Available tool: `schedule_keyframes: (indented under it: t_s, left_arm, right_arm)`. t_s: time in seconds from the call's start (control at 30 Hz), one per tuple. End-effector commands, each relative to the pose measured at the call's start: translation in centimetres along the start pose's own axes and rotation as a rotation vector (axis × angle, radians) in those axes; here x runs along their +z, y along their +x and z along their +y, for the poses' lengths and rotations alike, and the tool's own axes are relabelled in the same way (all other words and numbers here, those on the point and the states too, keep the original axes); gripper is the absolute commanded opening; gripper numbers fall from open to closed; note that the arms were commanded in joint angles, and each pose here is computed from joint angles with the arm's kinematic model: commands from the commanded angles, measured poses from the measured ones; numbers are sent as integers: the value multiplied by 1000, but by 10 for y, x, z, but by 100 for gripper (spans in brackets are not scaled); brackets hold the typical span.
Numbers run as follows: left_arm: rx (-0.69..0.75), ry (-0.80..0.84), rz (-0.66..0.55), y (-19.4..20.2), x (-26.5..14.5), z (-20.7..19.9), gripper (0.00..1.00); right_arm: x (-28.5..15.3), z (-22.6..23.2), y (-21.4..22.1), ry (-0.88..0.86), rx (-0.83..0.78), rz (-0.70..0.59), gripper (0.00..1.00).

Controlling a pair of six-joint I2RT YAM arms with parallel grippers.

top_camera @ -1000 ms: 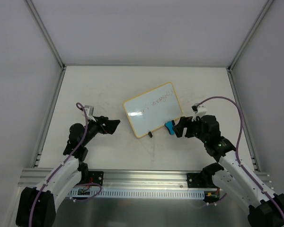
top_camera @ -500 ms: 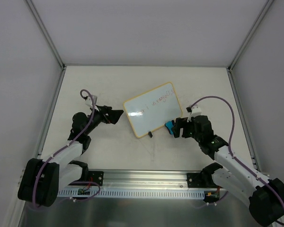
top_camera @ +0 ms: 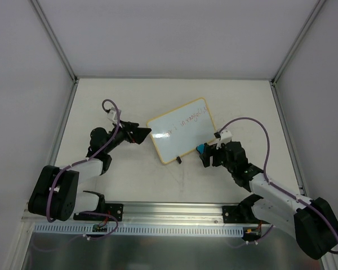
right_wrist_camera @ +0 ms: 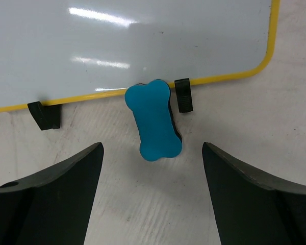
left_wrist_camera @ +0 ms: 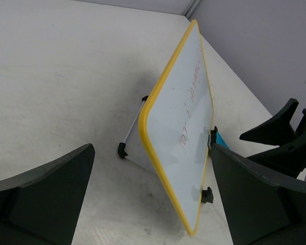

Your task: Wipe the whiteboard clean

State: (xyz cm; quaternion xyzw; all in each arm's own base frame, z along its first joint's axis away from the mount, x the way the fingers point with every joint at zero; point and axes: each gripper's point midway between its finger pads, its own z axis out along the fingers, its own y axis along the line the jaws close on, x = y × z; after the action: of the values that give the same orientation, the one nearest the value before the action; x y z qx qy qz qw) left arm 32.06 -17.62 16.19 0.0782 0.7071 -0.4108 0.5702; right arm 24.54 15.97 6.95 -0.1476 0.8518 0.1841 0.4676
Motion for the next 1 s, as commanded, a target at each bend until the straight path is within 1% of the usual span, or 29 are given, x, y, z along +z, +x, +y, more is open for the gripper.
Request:
schedule_keyframes:
  t_s: [0.0, 0.13, 0.27, 0.5, 0.57, 0.77, 0.87, 0.9, 0.97]
  left_arm:
    - [81, 106, -93, -33, 9, -24, 99]
    - [77, 113, -94, -34, 10, -23, 99]
    - [75, 130, -96, -34, 9, -26, 99]
    - [81, 129, -103, -36, 6, -27, 99]
    - [83, 130, -102, -35, 6, -27, 99]
    - [85, 127, -100, -35, 5, -25, 99]
    - [85, 122, -106, -36, 4, -24, 99]
    - [87, 121, -108, -37, 3, -24, 99]
    - [86, 124, -110, -38, 3, -24, 99]
  right_arm:
    - [8, 3, -19, -7, -53, -77, 81]
    - [15, 2, -11, -4, -55, -29, 78]
    - [19, 3, -8, -4, -58, -6, 77]
    - [27, 4, -9, -6, -73, 12, 71]
    - [29, 11, -10, -42, -80, 23, 71]
    - [38, 17, -4, -57, -96, 64, 69]
    - [41, 19, -3, -54, -104, 73, 65]
    - [41, 18, -3, -53, -105, 73, 60]
    - [41, 17, -3, -46, -107, 73, 56]
